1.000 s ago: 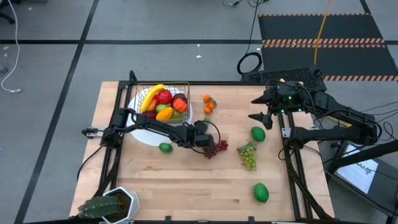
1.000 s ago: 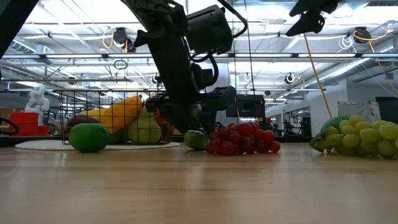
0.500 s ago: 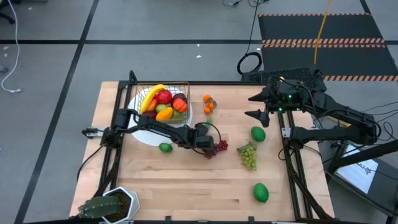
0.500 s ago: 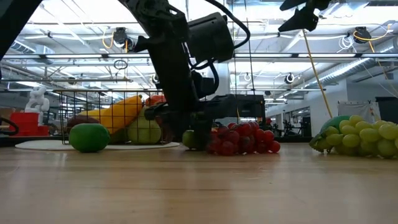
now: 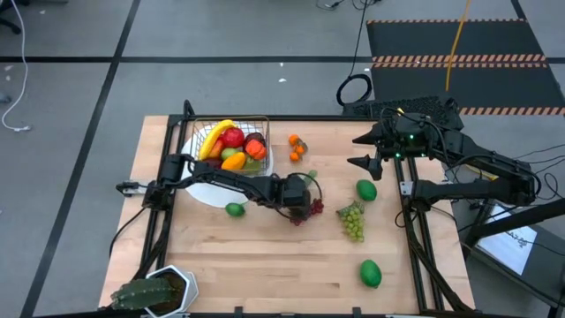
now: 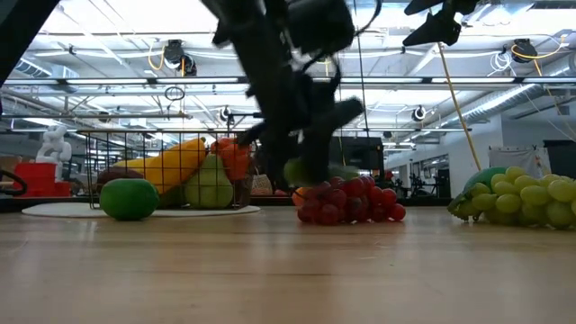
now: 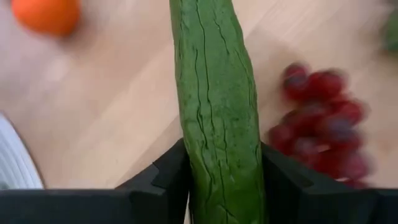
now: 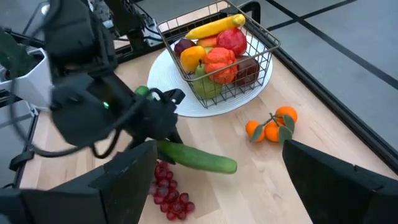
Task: Build produce basket
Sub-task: Put the cucumber into the wired basket
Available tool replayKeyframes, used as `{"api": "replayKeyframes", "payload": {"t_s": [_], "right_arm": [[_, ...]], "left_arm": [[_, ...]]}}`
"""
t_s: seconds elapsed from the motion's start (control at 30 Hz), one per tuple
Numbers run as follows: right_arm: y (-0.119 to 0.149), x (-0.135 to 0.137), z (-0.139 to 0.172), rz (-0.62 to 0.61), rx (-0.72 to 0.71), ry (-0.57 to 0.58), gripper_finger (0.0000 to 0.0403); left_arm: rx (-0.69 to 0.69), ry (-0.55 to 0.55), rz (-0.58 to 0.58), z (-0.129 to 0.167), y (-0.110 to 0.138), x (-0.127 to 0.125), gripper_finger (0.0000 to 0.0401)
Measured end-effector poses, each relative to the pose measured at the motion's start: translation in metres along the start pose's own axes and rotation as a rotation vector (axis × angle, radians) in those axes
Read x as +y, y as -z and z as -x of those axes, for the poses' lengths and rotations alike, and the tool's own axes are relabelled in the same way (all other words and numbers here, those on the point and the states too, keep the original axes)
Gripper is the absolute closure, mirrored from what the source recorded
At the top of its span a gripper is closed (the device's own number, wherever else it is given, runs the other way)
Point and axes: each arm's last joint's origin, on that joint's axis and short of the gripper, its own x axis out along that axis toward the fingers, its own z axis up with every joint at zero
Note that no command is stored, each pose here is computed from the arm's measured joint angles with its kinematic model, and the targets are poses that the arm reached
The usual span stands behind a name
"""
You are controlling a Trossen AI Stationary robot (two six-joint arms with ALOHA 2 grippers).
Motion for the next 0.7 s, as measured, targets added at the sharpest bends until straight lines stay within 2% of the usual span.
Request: {"api": "replayKeyframes", "payload": {"t_s": [0.27, 0.5, 0.7], "right_arm": [[0.001, 0.0, 0.0, 0.026, 0.005, 0.001, 0.0062], [0.0, -0.001, 0.0, 0.062, -0.001, 0.036, 0.0062], [-0.002, -0.002, 0.004, 0.052, -0.045, 0.073, 0.0062]], "left_arm": [[-0.075, 0.046, -0.095, 0.05, -0.052, -0.015, 0.0266], [-0.154, 0.096, -0.059, 0.114, -0.093, -0.018, 0.0256], [-0.159, 0.108, -0.039, 0.172, -0.109, -0.009, 0.0255]]}}
